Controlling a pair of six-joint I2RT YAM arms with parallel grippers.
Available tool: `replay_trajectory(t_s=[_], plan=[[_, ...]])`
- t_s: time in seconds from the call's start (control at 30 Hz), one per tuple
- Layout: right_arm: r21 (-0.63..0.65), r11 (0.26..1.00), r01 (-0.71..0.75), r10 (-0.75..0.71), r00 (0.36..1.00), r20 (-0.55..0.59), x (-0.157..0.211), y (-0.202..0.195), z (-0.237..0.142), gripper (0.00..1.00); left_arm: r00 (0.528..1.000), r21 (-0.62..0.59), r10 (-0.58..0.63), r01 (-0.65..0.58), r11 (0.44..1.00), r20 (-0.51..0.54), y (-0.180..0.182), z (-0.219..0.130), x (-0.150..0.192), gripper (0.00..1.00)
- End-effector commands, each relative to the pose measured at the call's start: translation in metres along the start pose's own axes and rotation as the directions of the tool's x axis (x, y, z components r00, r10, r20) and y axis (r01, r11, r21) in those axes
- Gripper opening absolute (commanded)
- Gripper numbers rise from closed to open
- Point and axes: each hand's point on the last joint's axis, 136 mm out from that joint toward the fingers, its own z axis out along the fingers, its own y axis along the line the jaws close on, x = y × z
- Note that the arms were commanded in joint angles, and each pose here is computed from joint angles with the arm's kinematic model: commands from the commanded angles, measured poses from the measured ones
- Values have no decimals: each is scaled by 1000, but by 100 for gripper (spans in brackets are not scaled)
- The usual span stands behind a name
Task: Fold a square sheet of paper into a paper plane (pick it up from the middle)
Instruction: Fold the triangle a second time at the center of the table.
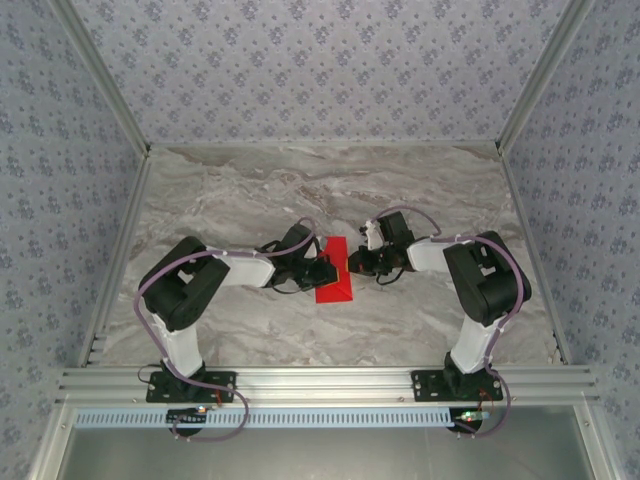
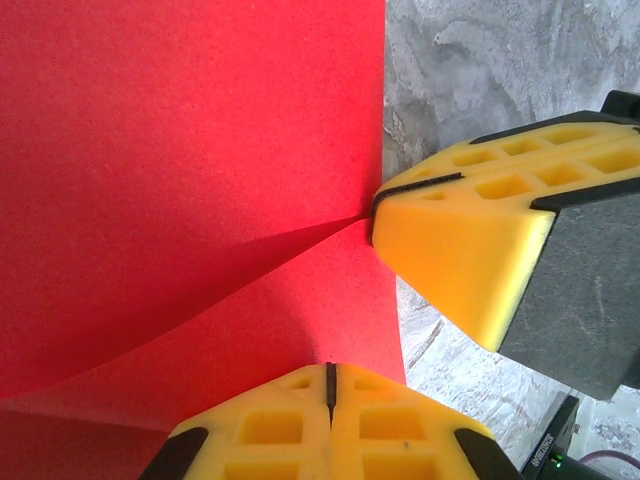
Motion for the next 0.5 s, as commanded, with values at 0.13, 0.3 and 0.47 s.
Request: replay_trajectory(t_s=[0.13,0.3,0.47], plan=[[41,999,-12,13,1000,-28,13,-7,-3,4,1000,2,31,-31,1000,-1,-4,0,1,2],[34,999,-5,6,1000,-19,11,-3,-6,4,998,45,64,-65,997,24,-18,-7,-3,2],[25,1000,5,-4,1000,-13,9,2,-8,4,997,42,71,-73,996,41,-20,-12,-5,2]])
